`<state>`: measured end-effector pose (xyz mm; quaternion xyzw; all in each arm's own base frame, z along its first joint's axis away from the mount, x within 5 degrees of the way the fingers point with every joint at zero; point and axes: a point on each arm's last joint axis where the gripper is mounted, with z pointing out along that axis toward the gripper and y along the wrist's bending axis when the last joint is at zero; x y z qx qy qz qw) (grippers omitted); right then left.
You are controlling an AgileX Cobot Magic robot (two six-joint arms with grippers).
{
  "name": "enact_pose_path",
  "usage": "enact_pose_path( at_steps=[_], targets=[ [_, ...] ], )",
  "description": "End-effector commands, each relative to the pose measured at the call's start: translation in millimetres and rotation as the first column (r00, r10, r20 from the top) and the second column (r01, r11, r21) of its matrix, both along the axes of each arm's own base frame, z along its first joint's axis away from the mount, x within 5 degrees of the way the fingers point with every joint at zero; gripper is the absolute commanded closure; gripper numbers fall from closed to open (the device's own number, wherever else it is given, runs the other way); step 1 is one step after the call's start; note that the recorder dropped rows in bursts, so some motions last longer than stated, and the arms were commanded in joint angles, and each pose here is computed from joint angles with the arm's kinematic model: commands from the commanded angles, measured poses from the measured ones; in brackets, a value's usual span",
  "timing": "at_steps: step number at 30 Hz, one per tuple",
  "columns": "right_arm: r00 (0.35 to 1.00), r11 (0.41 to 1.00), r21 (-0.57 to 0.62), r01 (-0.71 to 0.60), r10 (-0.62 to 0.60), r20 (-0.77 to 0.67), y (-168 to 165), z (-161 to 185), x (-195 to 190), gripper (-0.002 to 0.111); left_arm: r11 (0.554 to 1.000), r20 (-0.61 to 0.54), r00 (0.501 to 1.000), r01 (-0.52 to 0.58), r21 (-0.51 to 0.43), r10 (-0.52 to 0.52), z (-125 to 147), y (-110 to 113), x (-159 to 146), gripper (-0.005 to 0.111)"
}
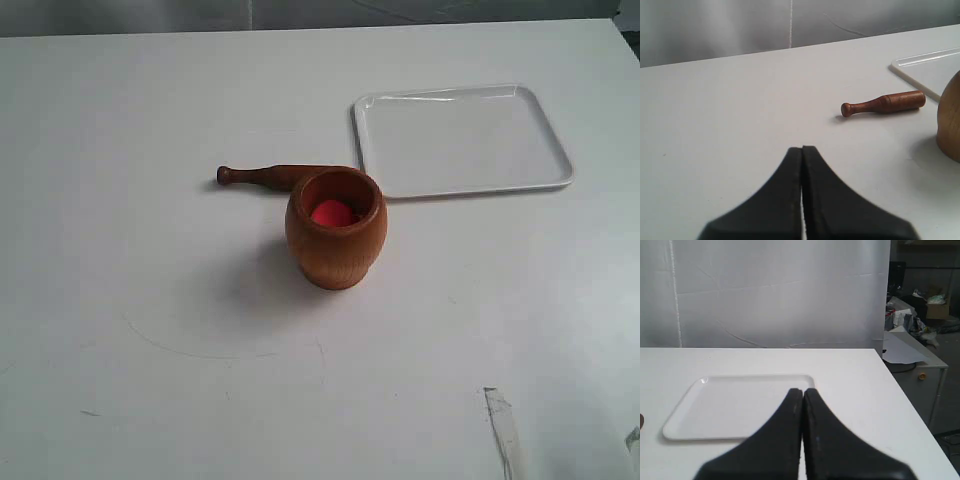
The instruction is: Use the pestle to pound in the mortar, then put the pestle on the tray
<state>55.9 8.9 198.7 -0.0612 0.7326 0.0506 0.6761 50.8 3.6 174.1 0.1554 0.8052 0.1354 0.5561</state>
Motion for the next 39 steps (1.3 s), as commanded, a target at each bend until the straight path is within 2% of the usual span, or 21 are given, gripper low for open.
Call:
enact_pose_path(
  at_steps=[1, 14, 21, 34, 39],
  targets=[
    [1.000, 1.000, 0.012, 0.007, -0.007, 0.012, 0, 0, 0, 0.108, 1.000, 0.004, 1.000, 0.006, -0.015, -0.006, 0, -1, 0, 0.107],
    [0.999, 1.000, 0.014, 0.008, -0.008, 0.032, 0, 2, 0, 0.108, 1.000, 0.004, 1.000, 0.006, -0.015, -0.006, 0, -1, 0, 0.107],
    [0.994, 0.991, 0.133, -0.002, -0.013, 0.106, 0, 11, 0, 0.108, 1.000, 0.004, 1.000, 0.006, -0.015, -0.006, 0, -1, 0, 0.107],
    [0.991, 0.991, 0.137, -0.003, -0.016, 0.134, 0, 13, 0, 0.108, 1.000, 0.004, 1.000, 0.006, -0.015, -0.006, 0, -1, 0, 0.107],
    [0.982, 0.966, 0.259, -0.013, -0.036, 0.184, -2, 20, -1, 0.108, 1.000, 0.004, 1.000, 0.006, -0.015, -0.006, 0, -1, 0, 0.107]
  ],
)
